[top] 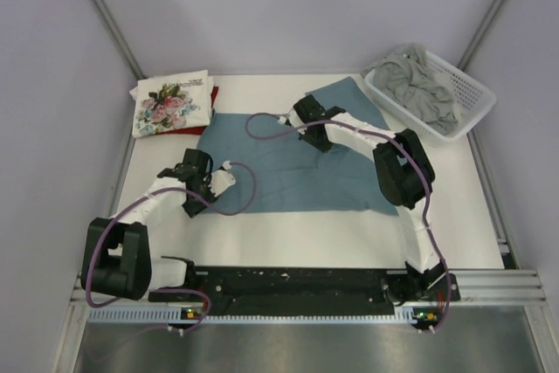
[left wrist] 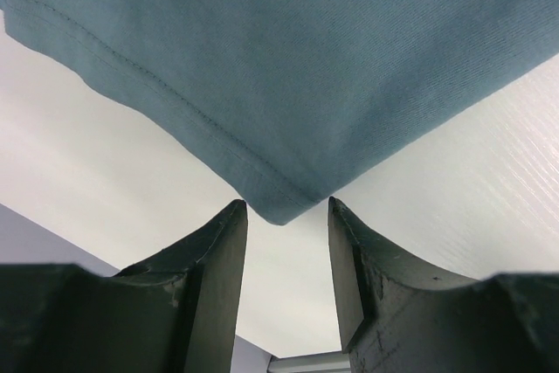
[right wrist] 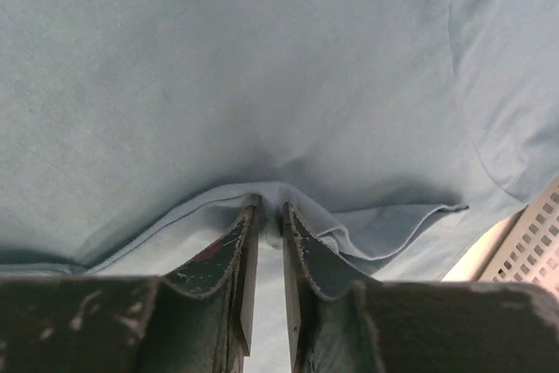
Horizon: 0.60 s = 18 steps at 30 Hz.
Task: Fold and stack the t-shirts
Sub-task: Fold the flattened tshirt in 1/3 of the way
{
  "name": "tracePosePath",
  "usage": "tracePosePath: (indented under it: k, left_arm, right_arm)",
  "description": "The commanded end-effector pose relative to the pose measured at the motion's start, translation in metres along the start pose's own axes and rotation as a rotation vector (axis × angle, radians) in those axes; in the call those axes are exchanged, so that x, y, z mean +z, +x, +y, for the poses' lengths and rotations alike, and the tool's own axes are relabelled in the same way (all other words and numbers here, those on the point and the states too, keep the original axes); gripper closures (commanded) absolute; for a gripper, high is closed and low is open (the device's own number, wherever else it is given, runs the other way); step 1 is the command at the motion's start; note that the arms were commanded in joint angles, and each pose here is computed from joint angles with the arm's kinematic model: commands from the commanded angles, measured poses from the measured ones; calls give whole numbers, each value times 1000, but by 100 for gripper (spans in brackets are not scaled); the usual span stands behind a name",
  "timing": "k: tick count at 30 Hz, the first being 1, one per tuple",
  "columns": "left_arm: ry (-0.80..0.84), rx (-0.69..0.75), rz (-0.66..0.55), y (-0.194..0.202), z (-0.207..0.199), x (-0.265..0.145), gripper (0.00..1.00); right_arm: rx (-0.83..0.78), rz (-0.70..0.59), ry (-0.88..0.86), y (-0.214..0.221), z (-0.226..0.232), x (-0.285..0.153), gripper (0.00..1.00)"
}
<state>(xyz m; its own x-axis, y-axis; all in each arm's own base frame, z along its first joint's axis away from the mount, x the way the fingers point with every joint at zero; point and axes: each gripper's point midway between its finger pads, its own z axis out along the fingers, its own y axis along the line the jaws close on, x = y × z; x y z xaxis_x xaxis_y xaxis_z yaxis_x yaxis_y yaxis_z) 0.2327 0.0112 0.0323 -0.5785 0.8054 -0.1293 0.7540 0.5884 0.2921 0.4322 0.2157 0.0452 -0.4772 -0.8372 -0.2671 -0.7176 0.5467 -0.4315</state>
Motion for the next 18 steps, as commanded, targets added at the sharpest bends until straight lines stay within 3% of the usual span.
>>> tracePosePath:
  k: [1,7,10,13,18]
  left_arm:
    - [-8,-2,-12,0,1,-3,53]
    - [-4,-14,-56,-10,5,-12,53]
    - [0,-4,-67,-10,2,-15,53]
    - [1,24,-73,-6,-1,-17,52]
    - [16,110,-107,-8,-5,-18,48]
  right_arm:
    - [69,-101,54,-40,-18,-18,80]
    - [290,-404,-99,-125,-22,-78,67]
    - [357,-469,-151,-135,-20,-108,62]
    - [512,-435,-69,-96,-33,-139,60]
    - [847,-303,52,25,-28,-164,36]
